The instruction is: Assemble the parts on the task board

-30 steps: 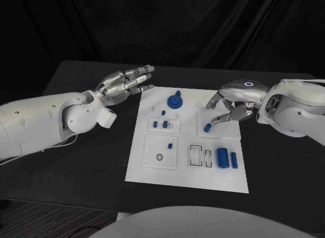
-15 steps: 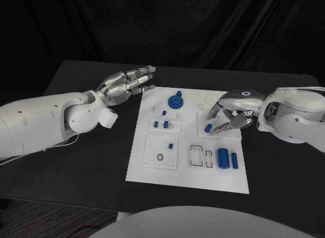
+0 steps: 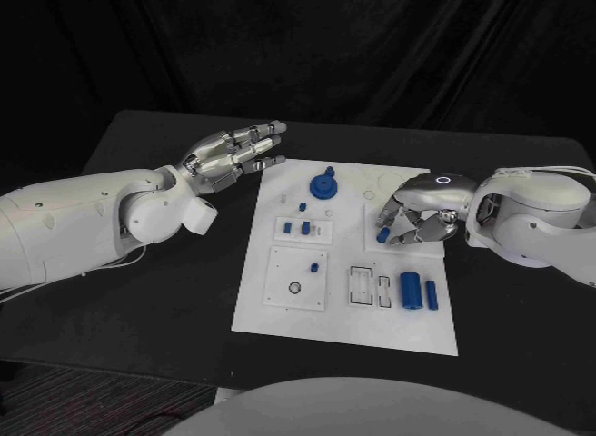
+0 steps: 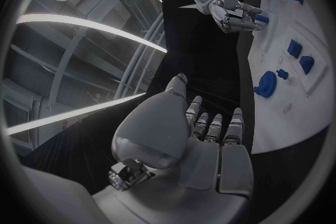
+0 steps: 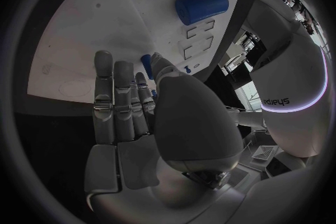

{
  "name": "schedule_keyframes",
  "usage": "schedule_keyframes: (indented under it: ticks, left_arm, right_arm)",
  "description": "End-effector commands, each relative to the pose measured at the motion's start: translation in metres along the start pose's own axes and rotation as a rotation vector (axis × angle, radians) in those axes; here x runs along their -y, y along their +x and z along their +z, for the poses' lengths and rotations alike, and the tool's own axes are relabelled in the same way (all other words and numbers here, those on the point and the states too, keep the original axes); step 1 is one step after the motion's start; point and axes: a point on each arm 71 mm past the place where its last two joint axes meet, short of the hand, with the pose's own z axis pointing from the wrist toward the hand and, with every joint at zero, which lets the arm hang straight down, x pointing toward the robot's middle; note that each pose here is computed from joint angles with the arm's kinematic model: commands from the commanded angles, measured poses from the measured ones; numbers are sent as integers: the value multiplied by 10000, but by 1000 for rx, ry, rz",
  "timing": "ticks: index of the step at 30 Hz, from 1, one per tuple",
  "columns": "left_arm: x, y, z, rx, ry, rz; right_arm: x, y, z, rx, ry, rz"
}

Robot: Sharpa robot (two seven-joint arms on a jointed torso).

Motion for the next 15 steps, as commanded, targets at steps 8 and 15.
schedule_keyframes:
  ticks: [8, 15]
  left_arm:
    - [-12, 20, 4, -16, 7, -11]
    - [-19, 9, -9, -13, 3, -11]
  right_arm:
    - [-52, 46, 58, 4, -23, 0]
    - [-85, 78, 89, 13, -43, 4]
